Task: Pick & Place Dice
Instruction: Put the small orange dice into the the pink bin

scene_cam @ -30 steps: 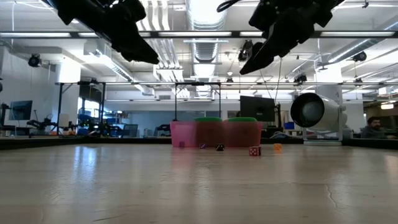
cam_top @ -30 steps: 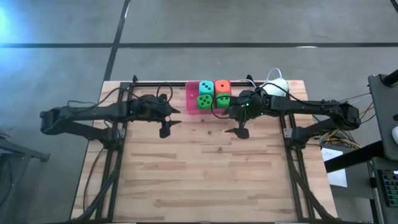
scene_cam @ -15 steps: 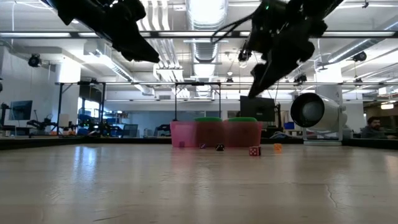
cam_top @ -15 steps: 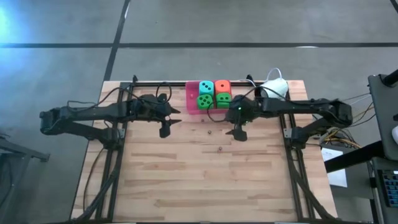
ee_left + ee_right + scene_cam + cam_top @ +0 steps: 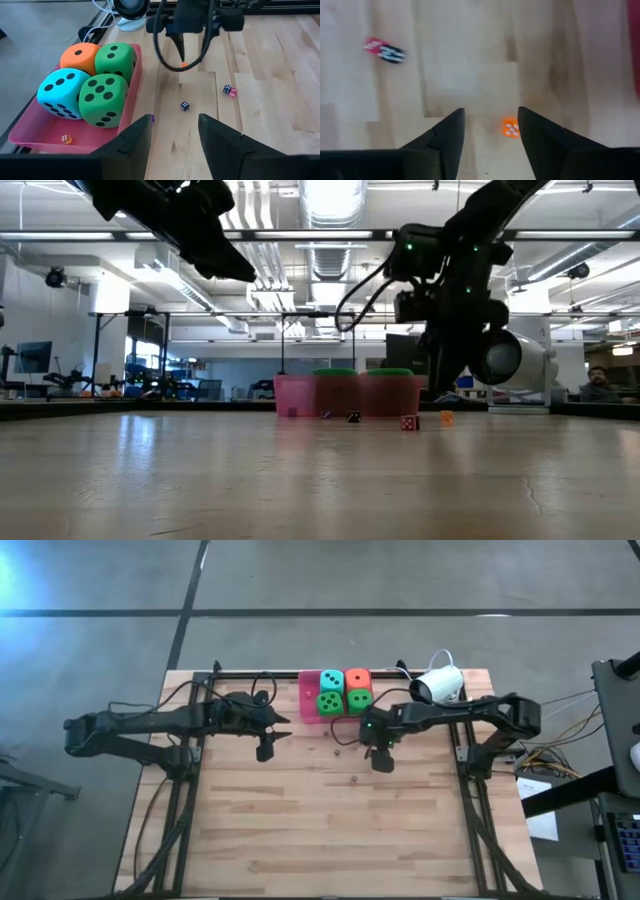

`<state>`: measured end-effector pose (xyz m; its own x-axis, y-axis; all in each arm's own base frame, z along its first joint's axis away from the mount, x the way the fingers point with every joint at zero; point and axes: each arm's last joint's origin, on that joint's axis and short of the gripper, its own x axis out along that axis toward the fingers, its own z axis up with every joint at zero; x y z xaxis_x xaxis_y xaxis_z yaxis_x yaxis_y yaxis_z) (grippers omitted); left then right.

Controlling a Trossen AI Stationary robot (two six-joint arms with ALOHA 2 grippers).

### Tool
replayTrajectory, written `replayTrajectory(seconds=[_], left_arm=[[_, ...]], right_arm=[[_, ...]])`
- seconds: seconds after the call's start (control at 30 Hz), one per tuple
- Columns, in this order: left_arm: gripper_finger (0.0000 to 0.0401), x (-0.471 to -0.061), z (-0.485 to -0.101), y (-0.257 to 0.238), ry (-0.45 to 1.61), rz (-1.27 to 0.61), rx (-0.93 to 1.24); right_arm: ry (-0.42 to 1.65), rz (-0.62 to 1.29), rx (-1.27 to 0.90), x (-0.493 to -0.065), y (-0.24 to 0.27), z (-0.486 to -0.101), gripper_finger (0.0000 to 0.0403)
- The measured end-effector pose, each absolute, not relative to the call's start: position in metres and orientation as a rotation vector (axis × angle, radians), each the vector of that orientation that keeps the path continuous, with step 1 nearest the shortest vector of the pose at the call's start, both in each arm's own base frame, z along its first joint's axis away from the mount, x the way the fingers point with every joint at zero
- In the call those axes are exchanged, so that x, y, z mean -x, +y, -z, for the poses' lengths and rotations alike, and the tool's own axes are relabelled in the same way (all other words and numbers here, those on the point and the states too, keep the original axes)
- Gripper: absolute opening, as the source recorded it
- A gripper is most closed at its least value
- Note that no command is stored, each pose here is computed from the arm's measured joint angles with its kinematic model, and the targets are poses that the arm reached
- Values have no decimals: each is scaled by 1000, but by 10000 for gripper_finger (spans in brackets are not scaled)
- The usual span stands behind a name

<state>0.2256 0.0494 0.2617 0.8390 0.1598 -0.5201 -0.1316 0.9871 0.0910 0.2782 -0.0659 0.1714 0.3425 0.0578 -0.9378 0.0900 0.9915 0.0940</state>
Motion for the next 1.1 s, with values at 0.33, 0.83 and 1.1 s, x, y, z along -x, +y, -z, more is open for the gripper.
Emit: replayTrajectory(seconds=[0.33, 0.83, 1.1], left_arm=[[178, -225, -261, 49, 561, -154, -52], [200, -225, -261, 49, 563, -153, -51], [209, -225, -261, 49, 563, -153, -51]], right_arm=[[1283, 80, -165, -279, -67, -160, 159], [1317, 169, -148, -278, -71, -155, 157], [1340, 166, -149, -279, -72, -149, 148]])
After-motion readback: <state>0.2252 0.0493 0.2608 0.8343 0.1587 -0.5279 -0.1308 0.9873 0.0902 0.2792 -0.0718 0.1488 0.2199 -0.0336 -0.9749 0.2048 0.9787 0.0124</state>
